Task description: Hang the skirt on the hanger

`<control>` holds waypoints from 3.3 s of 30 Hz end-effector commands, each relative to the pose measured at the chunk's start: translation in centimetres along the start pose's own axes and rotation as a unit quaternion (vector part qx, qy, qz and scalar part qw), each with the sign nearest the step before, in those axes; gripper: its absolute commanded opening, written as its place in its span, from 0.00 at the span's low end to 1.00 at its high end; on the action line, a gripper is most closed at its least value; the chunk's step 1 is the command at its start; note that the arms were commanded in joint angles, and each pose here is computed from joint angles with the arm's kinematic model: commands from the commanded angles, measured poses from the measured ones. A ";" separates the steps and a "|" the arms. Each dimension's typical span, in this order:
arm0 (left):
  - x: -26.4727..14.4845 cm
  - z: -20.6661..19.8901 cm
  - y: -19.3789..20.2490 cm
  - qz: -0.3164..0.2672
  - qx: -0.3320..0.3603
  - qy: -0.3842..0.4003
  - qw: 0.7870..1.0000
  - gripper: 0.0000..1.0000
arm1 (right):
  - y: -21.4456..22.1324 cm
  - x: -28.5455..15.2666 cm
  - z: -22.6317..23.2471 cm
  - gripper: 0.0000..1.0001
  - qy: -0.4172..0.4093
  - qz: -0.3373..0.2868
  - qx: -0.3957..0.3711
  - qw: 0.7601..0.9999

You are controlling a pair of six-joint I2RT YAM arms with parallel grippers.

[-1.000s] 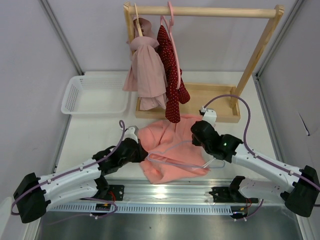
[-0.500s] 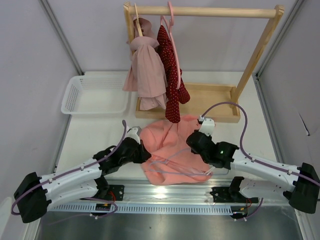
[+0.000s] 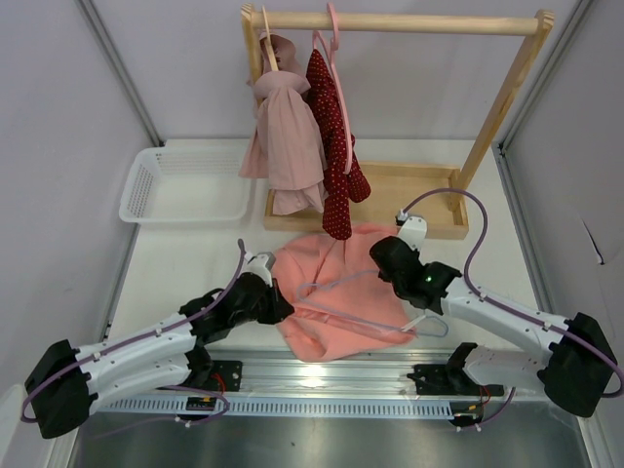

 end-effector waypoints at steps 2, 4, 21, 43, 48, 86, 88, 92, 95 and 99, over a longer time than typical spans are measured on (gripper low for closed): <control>-0.1 -1.2 -0.7 0.001 0.005 0.014 1.000 0.00 | -0.6 0.4 0.8 0.04 -0.014 -0.019 0.005 1.000; 0.3 -1.4 -0.8 0.003 0.003 0.012 1.000 0.00 | 0.2 0.2 1.2 0.17 -0.030 -0.010 0.011 0.999; 1.2 -1.5 -1.1 0.005 -0.001 0.001 1.000 0.00 | 2.6 -5.0 3.0 0.42 -0.145 0.063 0.041 0.987; 1.6 -1.2 -0.7 0.011 0.001 -0.003 1.000 0.00 | 14.8 -10.5 14.5 0.29 -0.306 0.192 -0.040 0.932; 2.0 -1.0 -0.3 0.020 0.001 -0.008 1.000 0.00 | 17.4 -11.1 15.0 0.29 -0.310 0.206 -0.064 0.926; -4.1 -2.8 -2.7 0.006 0.045 0.011 0.999 0.30 | 21.6 -7.6 13.8 0.23 -0.225 0.239 -0.112 0.938; -3.5 -3.4 -1.9 0.012 0.034 0.029 0.999 0.32 | 21.5 -7.6 14.0 0.23 -0.227 0.238 -0.109 0.938; -1.9 -4.0 0.8 0.051 0.035 0.032 0.998 0.36 | 21.4 -7.6 13.9 0.22 -0.224 0.236 -0.108 0.939; -1.2 -4.9 1.3 0.050 0.026 0.036 0.998 0.34 | 21.2 -7.6 13.8 0.22 -0.224 0.235 -0.108 0.940; -0.1 -5.0 2.3 0.066 0.031 0.016 0.997 0.27 | 20.8 -7.8 13.8 0.22 -0.224 0.231 -0.105 0.941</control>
Point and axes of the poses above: each gripper's point midway between its finger pads, its own x axis out along the fingers, its own z axis along the line the jaws close on, y = z × x, the point moved 2 cm from there along -x, back along the fingers, and after that the axes turned 1 degree about x, right-handed, at the moved point
